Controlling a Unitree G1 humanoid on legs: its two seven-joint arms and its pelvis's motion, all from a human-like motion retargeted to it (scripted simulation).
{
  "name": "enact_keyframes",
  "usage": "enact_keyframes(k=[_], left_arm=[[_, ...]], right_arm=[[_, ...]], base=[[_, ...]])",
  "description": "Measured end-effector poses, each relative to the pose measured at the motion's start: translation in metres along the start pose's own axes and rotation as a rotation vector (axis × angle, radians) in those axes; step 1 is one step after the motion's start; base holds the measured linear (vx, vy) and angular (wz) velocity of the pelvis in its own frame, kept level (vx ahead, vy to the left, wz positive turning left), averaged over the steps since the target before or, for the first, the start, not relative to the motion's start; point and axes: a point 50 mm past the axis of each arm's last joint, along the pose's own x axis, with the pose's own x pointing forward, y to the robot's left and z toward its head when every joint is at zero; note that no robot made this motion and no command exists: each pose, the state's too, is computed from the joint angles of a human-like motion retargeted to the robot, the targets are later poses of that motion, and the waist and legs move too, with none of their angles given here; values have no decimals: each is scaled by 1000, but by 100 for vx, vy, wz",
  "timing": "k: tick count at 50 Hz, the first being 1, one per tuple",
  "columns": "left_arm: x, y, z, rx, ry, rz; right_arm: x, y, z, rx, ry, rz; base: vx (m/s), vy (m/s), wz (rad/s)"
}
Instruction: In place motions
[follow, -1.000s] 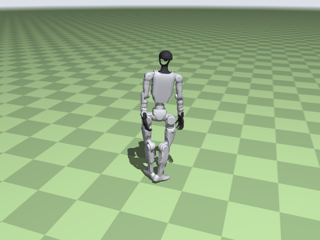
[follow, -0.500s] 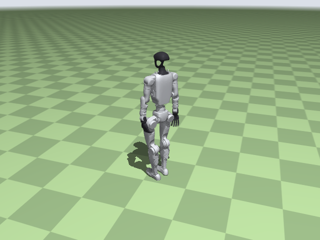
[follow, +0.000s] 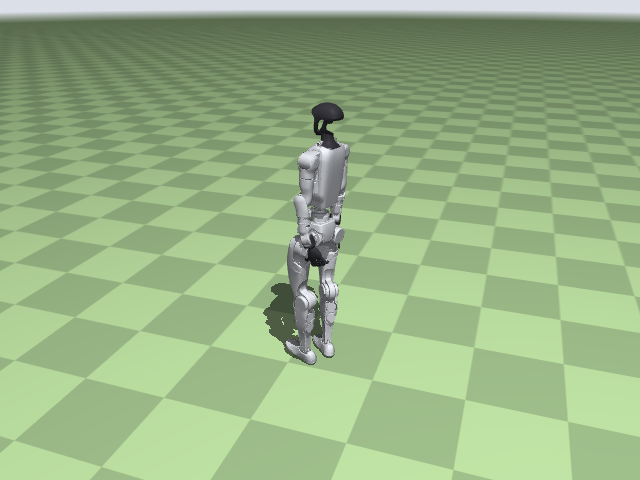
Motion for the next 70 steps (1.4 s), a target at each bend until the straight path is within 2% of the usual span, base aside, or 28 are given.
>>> enact_keyframes(k=[12,20,38,48,56,65,70], left_arm=[[-9,-1,36,129,-117,30],[-12,1,44,131,-145,35],[-11,6,35,216,-99,55],[-21,36,42,286,-95,145],[-24,53,35,231,-63,198],[-17,36,33,127,-121,142],[-15,22,39,94,-144,112]], right_arm=[[-1,11,-23,15,96,35],[-2,10,-28,19,117,31],[-2,-19,11,-58,-45,-33],[-3,-22,33,-30,-127,-25],[-3,-20,-2,35,12,-24],[-11,-2,-61,228,249,-13],[-10,8,-60,299,239,29]], base=[[0,0,8],[0,1,-5],[0,7,-55],[-5,-7,-206],[5,-16,-211],[22,-14,-110],[22,-22,-52]])
